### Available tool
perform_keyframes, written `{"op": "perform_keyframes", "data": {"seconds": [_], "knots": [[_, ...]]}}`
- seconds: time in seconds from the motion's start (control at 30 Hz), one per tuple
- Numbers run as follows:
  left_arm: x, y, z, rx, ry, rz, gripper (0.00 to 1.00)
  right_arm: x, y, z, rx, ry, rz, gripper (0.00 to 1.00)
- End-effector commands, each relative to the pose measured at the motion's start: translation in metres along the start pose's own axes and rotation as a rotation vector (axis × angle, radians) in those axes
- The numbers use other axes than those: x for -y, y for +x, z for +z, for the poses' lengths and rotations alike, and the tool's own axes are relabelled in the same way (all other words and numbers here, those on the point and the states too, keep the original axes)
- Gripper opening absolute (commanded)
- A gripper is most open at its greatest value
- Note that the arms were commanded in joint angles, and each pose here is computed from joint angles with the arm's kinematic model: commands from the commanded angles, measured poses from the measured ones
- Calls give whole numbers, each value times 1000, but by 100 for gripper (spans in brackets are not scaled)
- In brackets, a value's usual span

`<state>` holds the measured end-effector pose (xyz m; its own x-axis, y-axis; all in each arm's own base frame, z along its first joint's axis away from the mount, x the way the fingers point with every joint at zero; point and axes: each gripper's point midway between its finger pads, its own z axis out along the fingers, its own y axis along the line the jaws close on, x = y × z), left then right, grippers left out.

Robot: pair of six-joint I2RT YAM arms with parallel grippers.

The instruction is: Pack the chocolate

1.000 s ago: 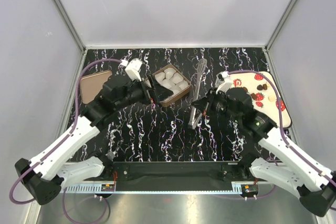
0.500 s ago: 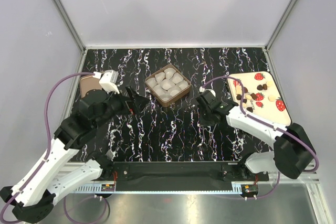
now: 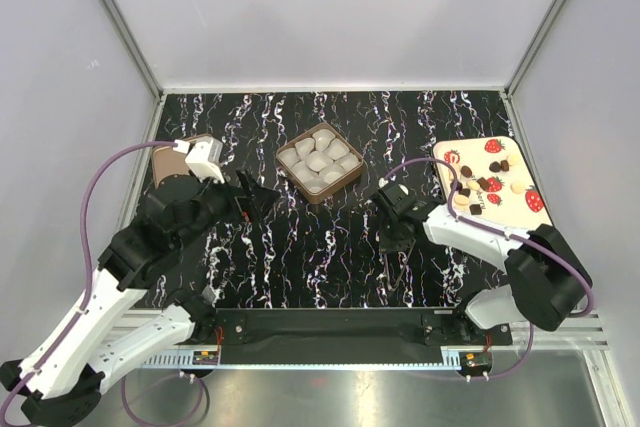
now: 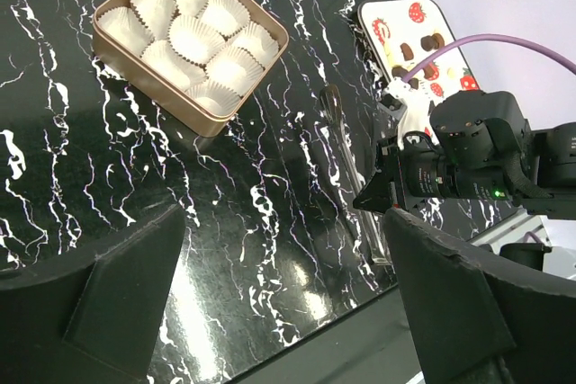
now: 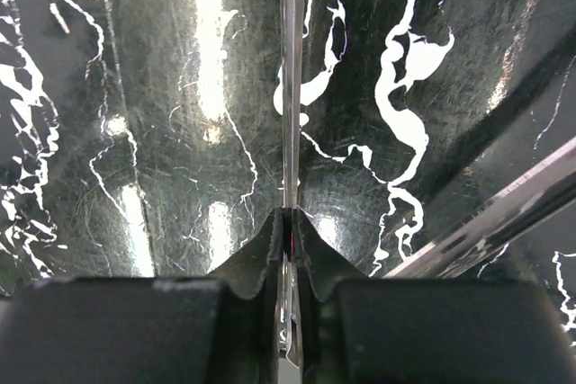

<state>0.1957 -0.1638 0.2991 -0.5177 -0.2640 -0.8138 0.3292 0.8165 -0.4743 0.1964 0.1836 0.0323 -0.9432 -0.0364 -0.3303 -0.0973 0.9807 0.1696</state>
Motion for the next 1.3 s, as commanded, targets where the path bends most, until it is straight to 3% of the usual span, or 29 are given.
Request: {"op": "perform_keyframes", "data": {"seconds": [0.0, 0.3, 0.4, 0.43, 0.5, 0.53, 0.57, 0.77, 1.27], "knots": [[-4, -3, 1, 22, -12, 20, 99, -10, -5, 3, 10, -26, 15, 13], [-7, -2, -7, 37, -14, 25, 99, -12, -14, -1, 10, 26, 26, 29], [-7, -3, -10, 40, -9, 31, 99, -11, -26, -13, 54, 50, 60, 48], [-6, -4, -11, 41, -8, 33, 99, -11, -30, -18, 70, 47, 74, 63], [-7, -3, -12, 39, -11, 38, 99, -11, -41, -33, 119, 56, 118, 80], [-7, -3, -13, 39, -11, 38, 99, -8, -46, -42, 145, 82, 158, 96], [-7, -3, -13, 38, -10, 38, 99, -7, -51, -45, 167, 88, 163, 100], [-5, 0, -17, 30, 13, 46, 99, 22, -36, -52, 151, 265, 387, 100], [-11, 6, -24, 21, 6, 70, 99, 29, -3, -15, 137, 171, 344, 100]]}}
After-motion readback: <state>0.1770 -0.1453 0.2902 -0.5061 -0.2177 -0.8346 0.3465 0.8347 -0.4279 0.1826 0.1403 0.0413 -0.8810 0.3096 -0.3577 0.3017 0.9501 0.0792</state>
